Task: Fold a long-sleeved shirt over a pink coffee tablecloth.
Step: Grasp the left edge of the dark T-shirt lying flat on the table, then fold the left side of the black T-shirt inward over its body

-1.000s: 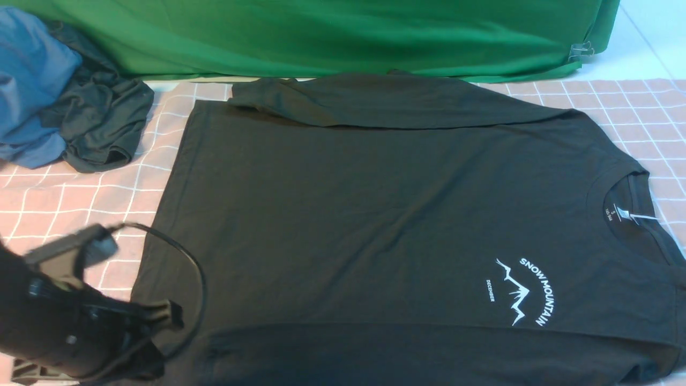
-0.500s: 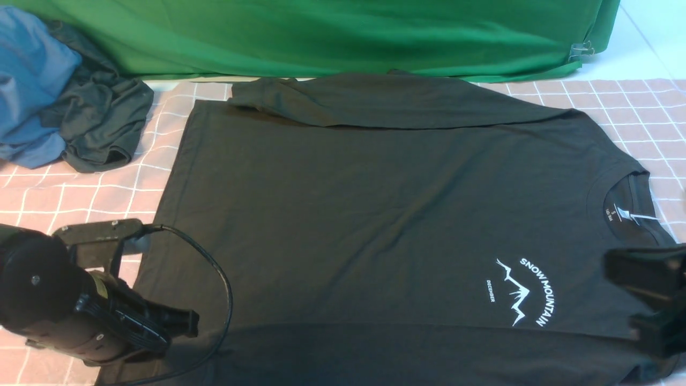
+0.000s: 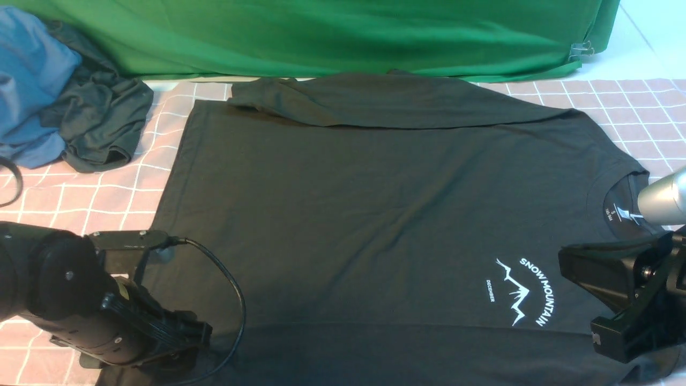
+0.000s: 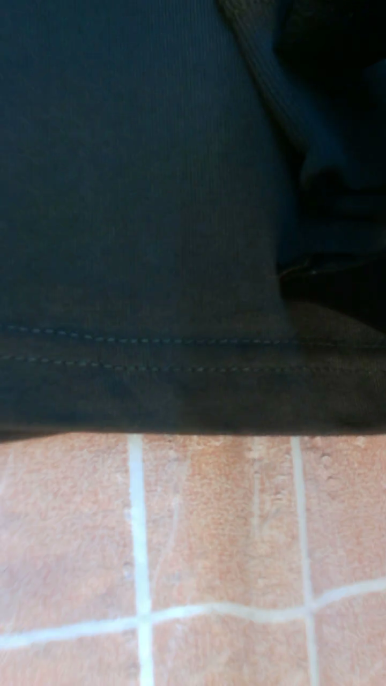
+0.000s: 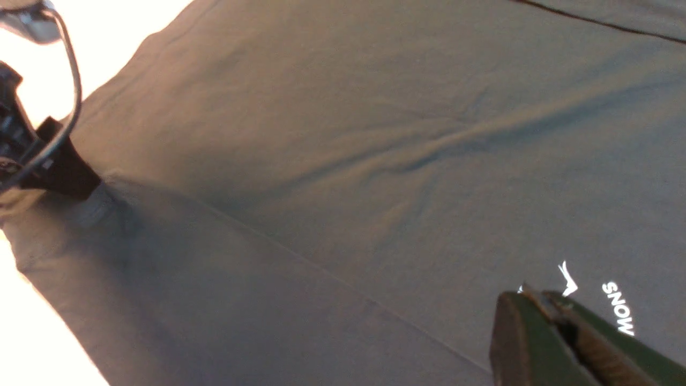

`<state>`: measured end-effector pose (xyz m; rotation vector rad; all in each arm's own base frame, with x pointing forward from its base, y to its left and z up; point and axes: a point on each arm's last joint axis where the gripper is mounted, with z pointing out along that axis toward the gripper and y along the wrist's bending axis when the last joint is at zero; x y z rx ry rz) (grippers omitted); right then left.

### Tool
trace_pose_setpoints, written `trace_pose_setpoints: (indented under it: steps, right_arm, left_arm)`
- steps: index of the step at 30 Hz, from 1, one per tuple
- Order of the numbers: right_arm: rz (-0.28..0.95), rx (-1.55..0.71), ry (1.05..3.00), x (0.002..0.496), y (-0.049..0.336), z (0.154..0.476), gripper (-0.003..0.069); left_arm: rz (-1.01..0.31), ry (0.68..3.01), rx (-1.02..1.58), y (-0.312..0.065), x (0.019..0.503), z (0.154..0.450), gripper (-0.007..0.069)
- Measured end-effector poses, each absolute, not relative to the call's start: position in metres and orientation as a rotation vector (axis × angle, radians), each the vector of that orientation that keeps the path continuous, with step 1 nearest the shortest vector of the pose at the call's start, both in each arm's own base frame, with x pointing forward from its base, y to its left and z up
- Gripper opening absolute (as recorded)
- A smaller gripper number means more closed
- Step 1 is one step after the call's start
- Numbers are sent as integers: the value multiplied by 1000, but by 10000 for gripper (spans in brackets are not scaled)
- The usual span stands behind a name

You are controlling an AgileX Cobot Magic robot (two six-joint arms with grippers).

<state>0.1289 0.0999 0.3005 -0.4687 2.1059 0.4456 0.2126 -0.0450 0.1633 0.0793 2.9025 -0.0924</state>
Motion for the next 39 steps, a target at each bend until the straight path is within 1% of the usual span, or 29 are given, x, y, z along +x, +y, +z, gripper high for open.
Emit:
trace_pose_setpoints:
  steps: [3, 4, 5, 6, 8, 9, 12, 14, 18, 25, 31, 32, 34, 39]
  right_arm:
    - [446, -469, 2105, 129, 100, 300, 39]
    - [446, -469, 2105, 129, 100, 301, 39]
    - [446, -469, 2105, 129, 100, 300, 39]
    - [446, -469, 2105, 129, 100, 300, 39]
    - [446, -469, 2105, 129, 100, 300, 39]
    - [446, -470, 2104, 129, 100, 300, 39]
    - [446, -469, 2105, 129, 100, 300, 39]
    - [446, -469, 2105, 129, 100, 300, 39]
    - [446, -469, 2105, 129, 100, 300, 39]
    - [446, -469, 2104, 129, 100, 300, 39]
    - [450, -468, 2098, 129, 100, 301, 39]
    - [450, -468, 2097, 129, 100, 301, 39]
    - [455, -468, 2090, 129, 101, 302, 39]
    - [473, -467, 2061, 130, 102, 304, 39]
  left_arm:
    - [-88, 2899, 119, -45, 213, 163, 416]
    - [-91, 2899, 128, -45, 213, 163, 372]
    - [-102, 2899, 128, -46, 213, 163, 310]
    - [-114, 2900, 122, -47, 213, 163, 266]
    - [-142, 2899, 145, -49, 213, 163, 139]
    - [-152, 2898, 163, -49, 212, 163, 97]
    - [-166, 2899, 238, -51, 212, 163, 48]
    - [-174, 2907, 251, -52, 213, 166, 48]
    - [-190, 2910, 280, -54, 219, 185, 48]
    - [-217, 2776, 292, -57, 229, 241, 48]
    - [-175, 2664, 254, -56, 243, 281, 48]
    - [-170, 2661, 257, -56, 243, 282, 48]
    - [-154, 2605, 257, -57, 253, 300, 48]
    - [-153, 2555, 255, -60, 272, 316, 48]
